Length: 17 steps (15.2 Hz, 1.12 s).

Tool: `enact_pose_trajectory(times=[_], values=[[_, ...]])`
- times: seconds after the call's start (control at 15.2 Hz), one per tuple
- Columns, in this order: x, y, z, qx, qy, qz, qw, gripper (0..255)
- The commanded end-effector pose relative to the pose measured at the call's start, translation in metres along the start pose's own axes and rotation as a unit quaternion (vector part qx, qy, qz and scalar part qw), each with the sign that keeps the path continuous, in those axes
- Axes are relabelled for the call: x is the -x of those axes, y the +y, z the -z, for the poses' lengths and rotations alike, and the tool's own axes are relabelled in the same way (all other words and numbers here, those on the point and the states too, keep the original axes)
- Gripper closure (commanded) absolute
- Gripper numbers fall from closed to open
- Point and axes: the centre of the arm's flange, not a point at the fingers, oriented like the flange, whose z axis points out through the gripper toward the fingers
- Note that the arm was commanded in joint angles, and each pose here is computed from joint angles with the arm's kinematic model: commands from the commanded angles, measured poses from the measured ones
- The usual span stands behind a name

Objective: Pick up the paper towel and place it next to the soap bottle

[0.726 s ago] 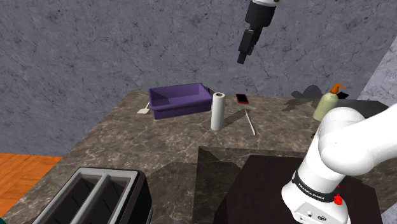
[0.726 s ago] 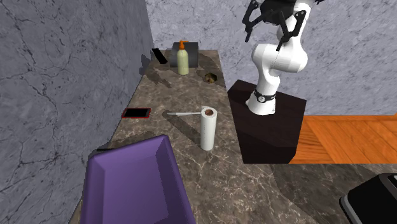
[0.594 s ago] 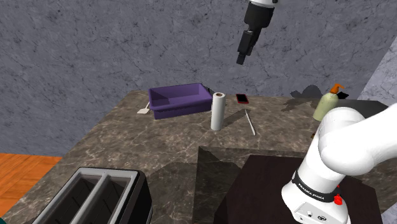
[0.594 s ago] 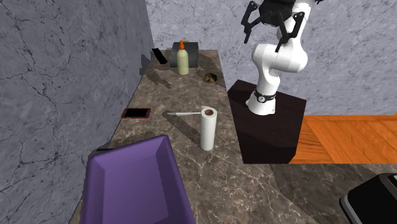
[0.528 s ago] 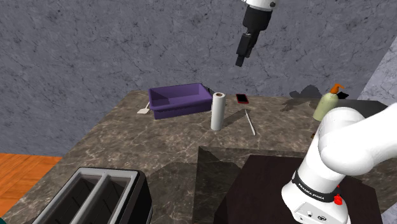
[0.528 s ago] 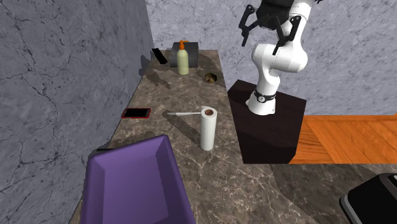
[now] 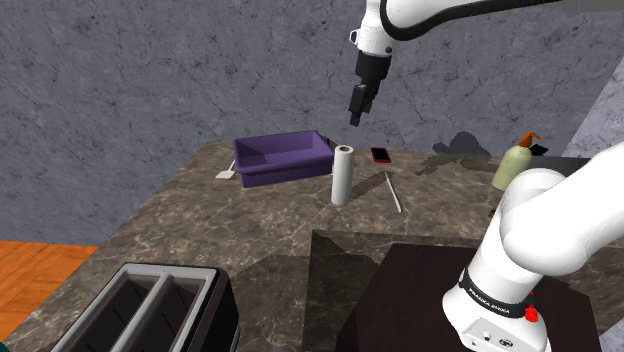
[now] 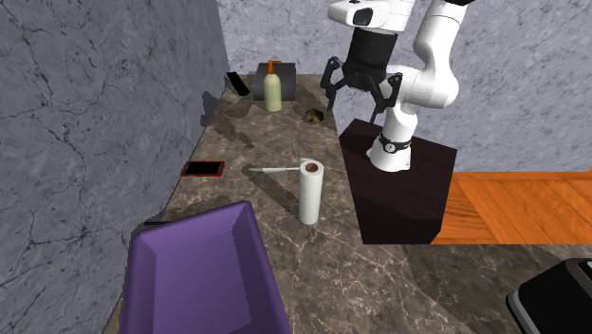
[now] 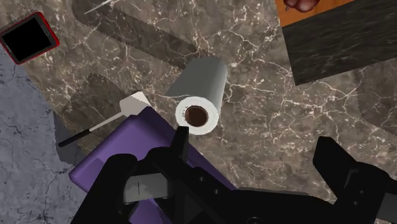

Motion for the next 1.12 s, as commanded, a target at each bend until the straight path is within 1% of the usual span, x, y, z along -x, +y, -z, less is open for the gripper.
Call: enact_pose_trajectory(times=[0.0, 0.59, 1.06], values=[[-0.011, 0.009, -0.023, -0.003, -0.006, 0.002, 1.0000, 0], [-0.062, 0.052, -0.128, -0.018, -0.037, 0.009, 0.9991, 0], [-0.062, 0.053, -0.165, -0.018, -0.038, 0.010, 0.9991, 0]])
